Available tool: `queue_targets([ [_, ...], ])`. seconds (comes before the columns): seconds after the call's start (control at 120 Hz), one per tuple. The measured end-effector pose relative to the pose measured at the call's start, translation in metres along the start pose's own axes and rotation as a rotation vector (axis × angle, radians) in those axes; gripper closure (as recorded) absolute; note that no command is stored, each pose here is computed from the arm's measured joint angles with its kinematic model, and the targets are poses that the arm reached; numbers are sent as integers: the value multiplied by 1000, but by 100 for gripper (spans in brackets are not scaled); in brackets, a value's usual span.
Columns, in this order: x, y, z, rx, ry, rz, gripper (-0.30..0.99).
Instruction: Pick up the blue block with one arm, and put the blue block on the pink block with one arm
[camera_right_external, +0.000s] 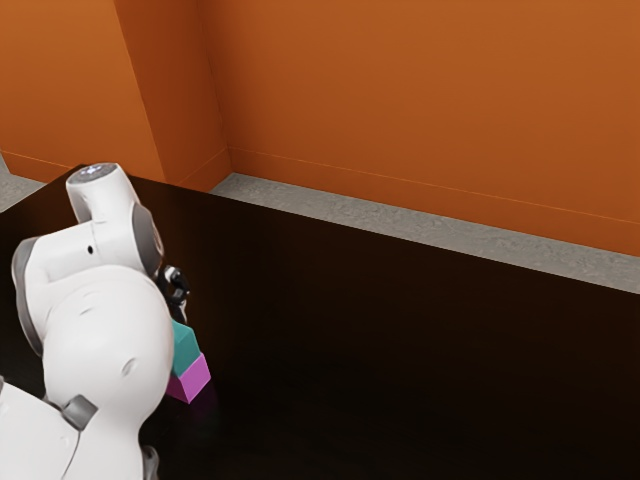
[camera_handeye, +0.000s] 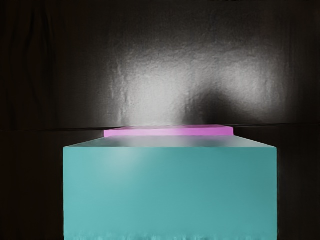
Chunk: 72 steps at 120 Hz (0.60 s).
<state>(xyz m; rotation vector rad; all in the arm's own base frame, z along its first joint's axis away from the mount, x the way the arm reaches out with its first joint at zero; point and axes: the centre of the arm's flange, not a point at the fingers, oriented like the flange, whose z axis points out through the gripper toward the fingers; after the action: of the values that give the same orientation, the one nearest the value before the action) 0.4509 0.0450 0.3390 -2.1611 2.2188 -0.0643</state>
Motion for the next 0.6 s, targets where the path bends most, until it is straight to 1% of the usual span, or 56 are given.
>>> queue_targets([
  [0.192,0,-2,-16,17,23,-3,2],
  [0.358,0,-2,-31,15,30,1,1],
  [0.4,5,-9,-46,26,23,23,1],
  [0.45,15,-31,-104,88,32,85,1],
  [0.467,21,-40,-125,102,46,122,1],
  [0.483,29,-49,-144,107,74,169,0],
  [0.533,47,-59,-175,82,146,278,0],
  [0.6,80,-61,-219,72,268,466,0],
])
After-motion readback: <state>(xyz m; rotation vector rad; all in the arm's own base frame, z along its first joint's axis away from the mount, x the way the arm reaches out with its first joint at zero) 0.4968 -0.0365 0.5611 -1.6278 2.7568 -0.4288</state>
